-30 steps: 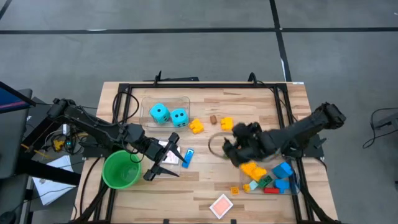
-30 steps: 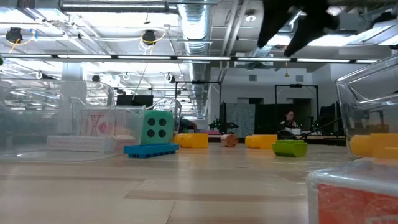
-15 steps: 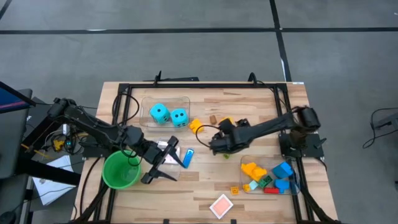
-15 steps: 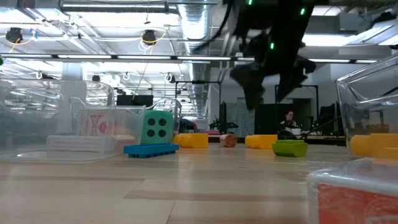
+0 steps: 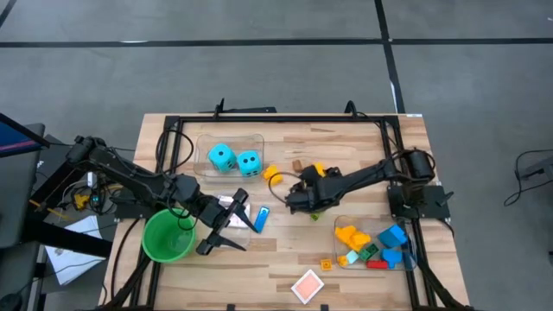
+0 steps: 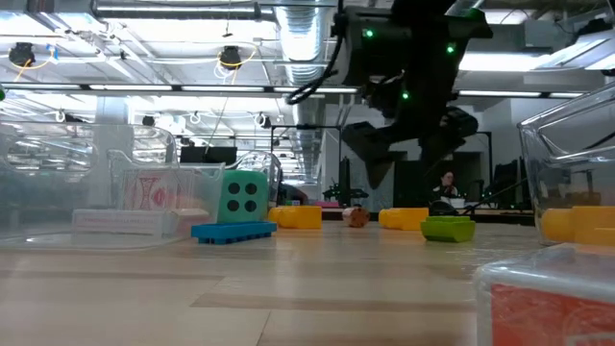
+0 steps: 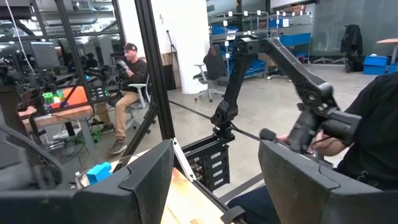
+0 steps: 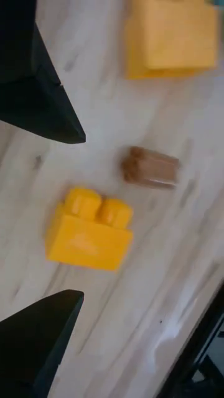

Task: Pick & Place Toys
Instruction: Put the yellow game piece into the bottom right transparent bin

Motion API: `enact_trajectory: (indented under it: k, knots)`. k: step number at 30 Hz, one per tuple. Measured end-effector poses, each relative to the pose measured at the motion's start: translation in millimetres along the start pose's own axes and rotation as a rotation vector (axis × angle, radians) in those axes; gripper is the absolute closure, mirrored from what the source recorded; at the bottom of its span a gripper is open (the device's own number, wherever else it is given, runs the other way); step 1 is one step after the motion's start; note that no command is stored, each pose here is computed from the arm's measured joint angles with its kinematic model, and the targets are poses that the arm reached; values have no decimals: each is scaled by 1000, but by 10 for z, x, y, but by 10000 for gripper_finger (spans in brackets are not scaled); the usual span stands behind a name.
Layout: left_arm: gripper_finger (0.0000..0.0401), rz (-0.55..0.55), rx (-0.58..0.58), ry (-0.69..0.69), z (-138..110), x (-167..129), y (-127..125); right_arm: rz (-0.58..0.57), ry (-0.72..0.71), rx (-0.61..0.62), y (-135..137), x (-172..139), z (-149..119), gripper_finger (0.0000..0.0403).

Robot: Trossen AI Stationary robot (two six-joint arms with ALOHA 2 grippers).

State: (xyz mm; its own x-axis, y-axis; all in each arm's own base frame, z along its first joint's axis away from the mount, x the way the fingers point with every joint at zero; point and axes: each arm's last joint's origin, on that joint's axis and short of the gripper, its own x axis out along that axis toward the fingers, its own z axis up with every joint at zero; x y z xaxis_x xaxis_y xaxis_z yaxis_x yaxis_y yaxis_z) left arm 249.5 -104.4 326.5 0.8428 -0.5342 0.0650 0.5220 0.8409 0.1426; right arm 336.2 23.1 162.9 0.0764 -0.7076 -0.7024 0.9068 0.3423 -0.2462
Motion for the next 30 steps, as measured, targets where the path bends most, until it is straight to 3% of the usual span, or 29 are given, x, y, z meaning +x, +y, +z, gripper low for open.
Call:
enact_trajectory:
  k: [4, 9, 12, 19, 30]
  knots:
    - [170, -4, -3, 1, 0, 2, -12, 11, 1, 141, -243, 150, 16, 9]
    - [170, -4, 1, 1, 0, 2, -11, 167, -66, 266, -388, 172, 25, 14]
    - [170, -3, 3, 0, 0, 1, -7, 205, -84, 287, -422, 230, -29, 14]
    - [170, -2, 3, -3, 4, 1, -7, 169, -63, 335, -452, 429, -236, 13]
    - [170, -2, 16, -4, 4, 1, -7, 194, -114, 378, -407, 416, -191, 13]
